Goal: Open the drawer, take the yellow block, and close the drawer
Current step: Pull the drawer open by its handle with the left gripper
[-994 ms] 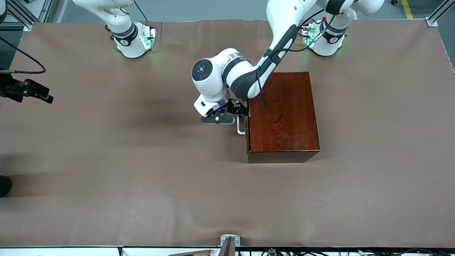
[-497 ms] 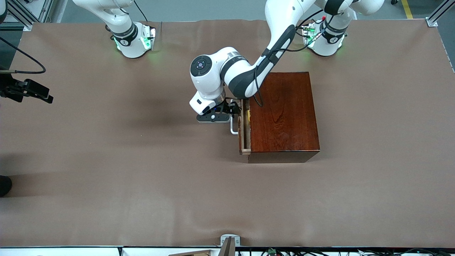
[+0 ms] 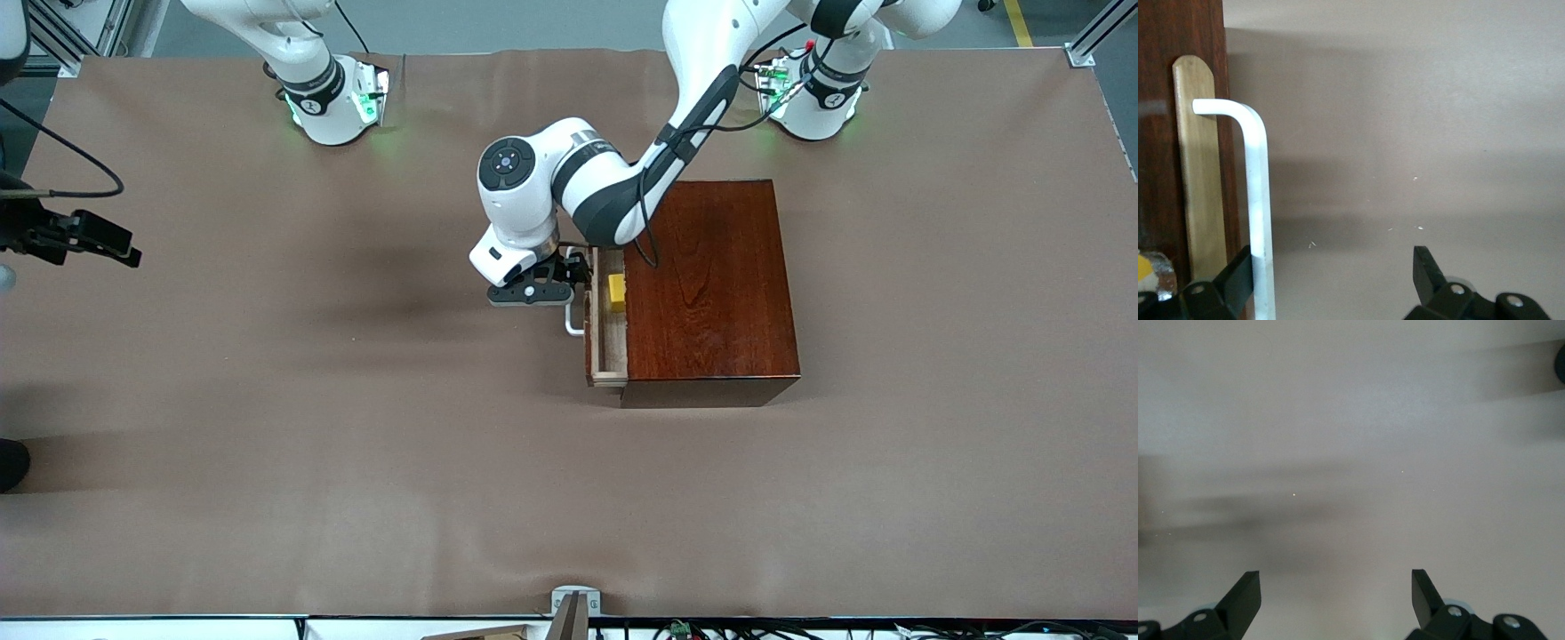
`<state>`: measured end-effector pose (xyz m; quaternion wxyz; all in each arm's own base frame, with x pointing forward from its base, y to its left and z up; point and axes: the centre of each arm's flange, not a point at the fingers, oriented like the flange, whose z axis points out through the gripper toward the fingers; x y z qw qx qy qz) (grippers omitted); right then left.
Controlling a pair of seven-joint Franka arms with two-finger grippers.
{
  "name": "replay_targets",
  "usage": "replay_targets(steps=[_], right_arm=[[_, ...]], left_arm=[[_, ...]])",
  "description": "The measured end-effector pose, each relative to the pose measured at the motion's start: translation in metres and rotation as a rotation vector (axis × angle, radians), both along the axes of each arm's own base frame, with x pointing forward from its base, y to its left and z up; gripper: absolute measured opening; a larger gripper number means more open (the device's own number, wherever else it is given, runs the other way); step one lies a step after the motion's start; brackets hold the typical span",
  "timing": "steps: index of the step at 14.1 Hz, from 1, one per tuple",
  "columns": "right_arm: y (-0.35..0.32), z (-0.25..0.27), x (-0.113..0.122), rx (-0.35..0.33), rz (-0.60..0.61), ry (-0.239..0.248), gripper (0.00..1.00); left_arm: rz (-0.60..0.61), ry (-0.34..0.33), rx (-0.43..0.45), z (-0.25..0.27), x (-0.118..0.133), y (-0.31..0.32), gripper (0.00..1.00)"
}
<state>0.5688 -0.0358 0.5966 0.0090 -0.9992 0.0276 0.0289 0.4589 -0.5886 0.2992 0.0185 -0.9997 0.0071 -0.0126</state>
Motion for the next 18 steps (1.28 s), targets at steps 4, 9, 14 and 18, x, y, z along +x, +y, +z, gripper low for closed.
replay_targets(steps=[4, 9, 14, 18], right_arm=[[0.001, -0.002, 0.003, 0.002, 0.001, 0.001, 1.00], [0.008, -0.008, 0.006, 0.009, 0.013, 0.011, 1.00], [0.032, -0.012, 0.008, 0.009, 0.054, 0.019, 1.00], [0.042, -0.015, 0.009, 0.007, 0.068, 0.029, 1.00]], left_arm=[[0.012, 0.003, -0.039, 0.002, 0.000, -0.004, 1.00], [0.018, 0.001, -0.073, 0.003, 0.000, -0.008, 1.00], [0.016, -0.012, -0.122, 0.004, -0.002, -0.016, 1.00], [0.019, -0.016, -0.157, 0.006, -0.004, -0.021, 1.00]])
